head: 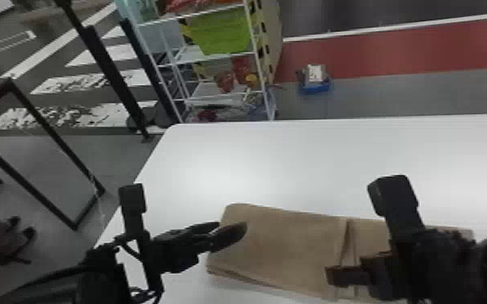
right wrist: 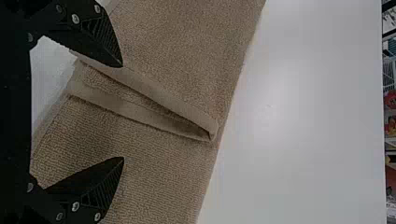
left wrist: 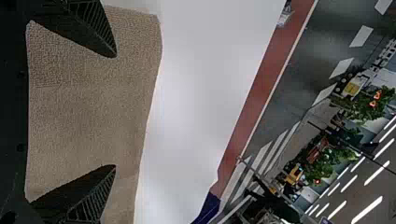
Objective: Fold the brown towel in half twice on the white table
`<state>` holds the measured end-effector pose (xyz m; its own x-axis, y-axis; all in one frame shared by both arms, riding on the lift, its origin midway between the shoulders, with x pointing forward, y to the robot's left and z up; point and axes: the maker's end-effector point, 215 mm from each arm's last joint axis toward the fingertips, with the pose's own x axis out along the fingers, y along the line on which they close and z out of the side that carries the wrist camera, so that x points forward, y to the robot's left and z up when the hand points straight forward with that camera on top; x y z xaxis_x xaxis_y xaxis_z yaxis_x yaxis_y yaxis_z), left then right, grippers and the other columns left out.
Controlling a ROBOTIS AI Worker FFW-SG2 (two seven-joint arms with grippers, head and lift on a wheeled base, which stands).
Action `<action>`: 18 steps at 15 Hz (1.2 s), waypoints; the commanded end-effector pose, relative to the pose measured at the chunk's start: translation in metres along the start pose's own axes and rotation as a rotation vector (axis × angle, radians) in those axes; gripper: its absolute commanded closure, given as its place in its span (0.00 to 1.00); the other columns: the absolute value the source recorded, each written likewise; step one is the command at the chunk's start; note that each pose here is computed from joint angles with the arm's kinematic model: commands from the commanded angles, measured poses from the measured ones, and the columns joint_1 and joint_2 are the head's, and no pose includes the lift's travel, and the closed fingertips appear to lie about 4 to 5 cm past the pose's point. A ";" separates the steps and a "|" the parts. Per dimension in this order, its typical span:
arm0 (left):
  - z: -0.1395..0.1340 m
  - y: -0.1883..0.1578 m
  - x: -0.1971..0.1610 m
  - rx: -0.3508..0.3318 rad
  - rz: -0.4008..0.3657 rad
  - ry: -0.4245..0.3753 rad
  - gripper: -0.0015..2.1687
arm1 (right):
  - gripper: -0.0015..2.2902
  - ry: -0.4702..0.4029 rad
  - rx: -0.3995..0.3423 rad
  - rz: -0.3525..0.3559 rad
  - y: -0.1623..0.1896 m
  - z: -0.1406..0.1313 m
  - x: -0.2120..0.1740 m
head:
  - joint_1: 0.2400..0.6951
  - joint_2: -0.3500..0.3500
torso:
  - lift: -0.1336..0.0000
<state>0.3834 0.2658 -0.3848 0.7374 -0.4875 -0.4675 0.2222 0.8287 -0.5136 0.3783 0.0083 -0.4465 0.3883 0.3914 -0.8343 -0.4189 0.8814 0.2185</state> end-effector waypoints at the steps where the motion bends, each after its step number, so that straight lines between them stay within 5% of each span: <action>1: 0.000 0.001 -0.002 -0.007 -0.001 -0.006 0.02 | 0.09 0.025 -0.016 0.003 0.004 -0.006 0.004 | 1.00 1.00 | 0.07; 12: -0.002 0.007 -0.008 -0.016 0.007 -0.008 0.02 | 0.10 0.038 -0.027 0.006 -0.001 0.005 0.011 | 1.00 1.00 | 0.07; 18: -0.002 0.007 -0.009 -0.016 0.009 -0.008 0.02 | 0.19 0.033 -0.029 0.026 0.004 0.009 0.010 | 1.00 1.00 | 0.07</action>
<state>0.3771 0.2764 -0.3854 0.7432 -0.4782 -0.4680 0.2079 0.8299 -0.5178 0.3902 0.0188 -0.4471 0.3606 0.4099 -0.8378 -0.4482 0.8639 0.2298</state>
